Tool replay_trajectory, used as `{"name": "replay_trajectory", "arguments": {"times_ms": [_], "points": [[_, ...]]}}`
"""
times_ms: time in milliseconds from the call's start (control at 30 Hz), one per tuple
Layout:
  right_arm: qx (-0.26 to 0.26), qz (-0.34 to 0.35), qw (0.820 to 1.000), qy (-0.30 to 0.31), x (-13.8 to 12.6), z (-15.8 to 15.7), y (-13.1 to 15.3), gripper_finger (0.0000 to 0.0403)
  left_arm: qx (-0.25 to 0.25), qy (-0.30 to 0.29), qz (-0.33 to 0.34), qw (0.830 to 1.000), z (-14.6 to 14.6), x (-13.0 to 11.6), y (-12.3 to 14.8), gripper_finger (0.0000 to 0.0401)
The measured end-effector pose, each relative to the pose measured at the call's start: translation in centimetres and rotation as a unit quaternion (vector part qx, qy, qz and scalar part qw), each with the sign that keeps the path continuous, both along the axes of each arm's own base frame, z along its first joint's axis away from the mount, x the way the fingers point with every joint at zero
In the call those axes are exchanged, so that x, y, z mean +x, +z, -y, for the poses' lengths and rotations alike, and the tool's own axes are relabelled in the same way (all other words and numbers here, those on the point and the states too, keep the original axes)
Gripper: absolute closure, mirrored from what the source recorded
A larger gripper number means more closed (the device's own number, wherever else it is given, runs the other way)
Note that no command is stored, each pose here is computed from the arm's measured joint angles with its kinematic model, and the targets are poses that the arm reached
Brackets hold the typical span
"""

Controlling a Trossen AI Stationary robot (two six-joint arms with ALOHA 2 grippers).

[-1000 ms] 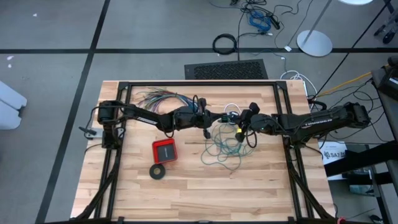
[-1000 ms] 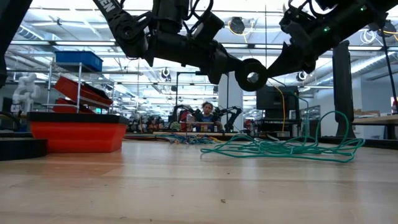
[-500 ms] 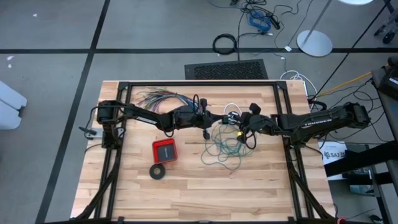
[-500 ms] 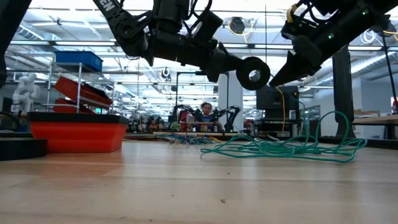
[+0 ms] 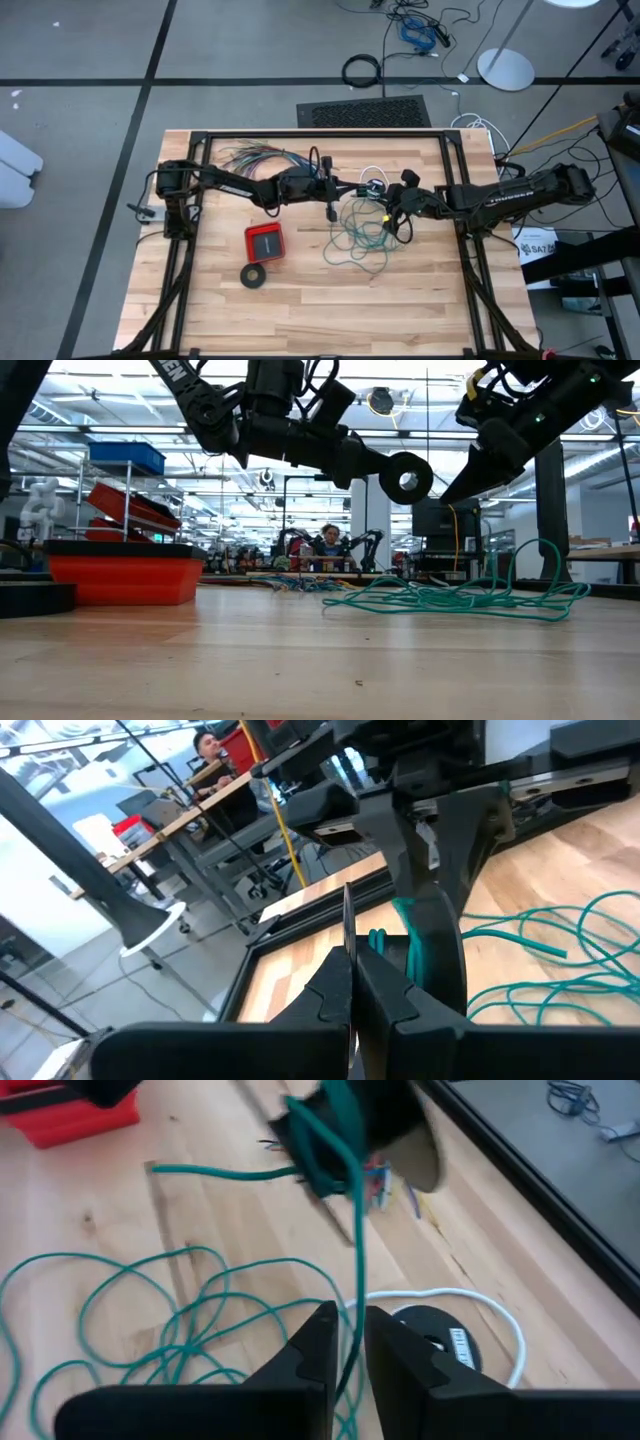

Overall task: Coil cords
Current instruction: Coil the green wire onto the spool

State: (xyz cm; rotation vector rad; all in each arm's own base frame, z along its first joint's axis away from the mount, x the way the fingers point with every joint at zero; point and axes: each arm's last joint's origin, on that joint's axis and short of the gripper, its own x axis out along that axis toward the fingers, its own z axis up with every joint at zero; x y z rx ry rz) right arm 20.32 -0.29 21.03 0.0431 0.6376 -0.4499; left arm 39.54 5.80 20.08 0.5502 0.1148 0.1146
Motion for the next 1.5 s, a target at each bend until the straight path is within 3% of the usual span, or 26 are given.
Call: {"name": "replay_trajectory", "arguments": {"times_ms": [200, 700, 1500], "points": [[-0.002, -0.004, 1.0, -0.003, -0.3, -0.6, 0.0, 0.0361, -0.02, -0.013, 0.002, 1.0, -0.5, -0.1, 0.0, 0.0401], [-0.002, 0.042, 0.999, -0.007, -2.5, -1.8, 1.9, 0.0362, -0.142, -0.092, 0.037, 0.985, -3.8, -0.8, 0.6, 0.0401], [0.016, 0.012, 0.999, -0.027, -0.7, -2.2, -0.1, 0.0362, -0.174, -0.134, 0.06, 0.974, -3.6, -0.9, 1.1, 0.0401]]}}
